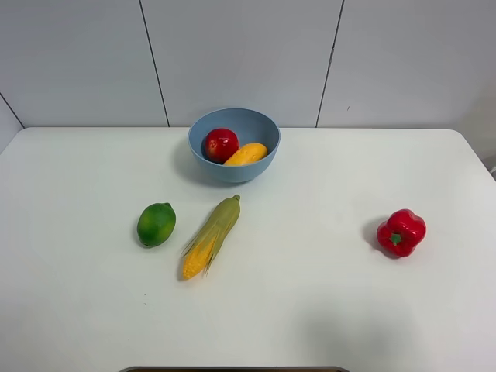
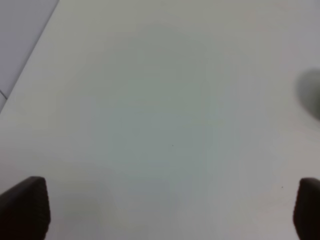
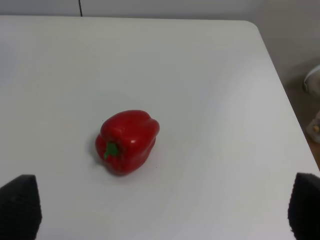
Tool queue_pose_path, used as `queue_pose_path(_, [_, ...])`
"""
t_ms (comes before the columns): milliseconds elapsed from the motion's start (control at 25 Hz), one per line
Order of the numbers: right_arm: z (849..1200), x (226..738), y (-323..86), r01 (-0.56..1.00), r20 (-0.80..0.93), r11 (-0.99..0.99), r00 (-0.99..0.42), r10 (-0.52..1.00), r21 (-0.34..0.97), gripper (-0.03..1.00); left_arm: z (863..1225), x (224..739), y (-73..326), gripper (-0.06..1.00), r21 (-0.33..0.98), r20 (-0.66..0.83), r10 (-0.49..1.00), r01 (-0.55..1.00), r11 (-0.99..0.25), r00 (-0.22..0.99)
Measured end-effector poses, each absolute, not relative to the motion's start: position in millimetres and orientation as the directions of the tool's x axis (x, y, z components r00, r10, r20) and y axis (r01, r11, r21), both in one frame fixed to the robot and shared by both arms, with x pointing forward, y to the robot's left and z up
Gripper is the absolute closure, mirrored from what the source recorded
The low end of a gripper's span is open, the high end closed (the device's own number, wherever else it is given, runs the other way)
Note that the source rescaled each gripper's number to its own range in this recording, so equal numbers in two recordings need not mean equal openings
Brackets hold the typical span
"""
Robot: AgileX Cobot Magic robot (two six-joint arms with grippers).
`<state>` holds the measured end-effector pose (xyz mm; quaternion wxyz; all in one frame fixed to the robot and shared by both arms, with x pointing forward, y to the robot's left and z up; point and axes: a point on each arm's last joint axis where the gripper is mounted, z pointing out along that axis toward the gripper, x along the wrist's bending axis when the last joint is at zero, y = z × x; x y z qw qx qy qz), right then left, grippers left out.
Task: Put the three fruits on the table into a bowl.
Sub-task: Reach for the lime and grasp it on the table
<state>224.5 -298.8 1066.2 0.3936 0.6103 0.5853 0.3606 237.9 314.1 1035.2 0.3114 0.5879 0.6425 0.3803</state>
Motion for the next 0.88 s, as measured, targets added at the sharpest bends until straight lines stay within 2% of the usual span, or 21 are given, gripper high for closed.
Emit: queue_pose_path(880, [1066.2, 224.5, -298.8, 0.431, -0.021, -0.005, 0.055, 0.998, 0.903, -0.03, 1035.3, 237.9, 314.5, -0.06, 0.855, 0.051, 0.992, 0.518, 0.018, -0.117])
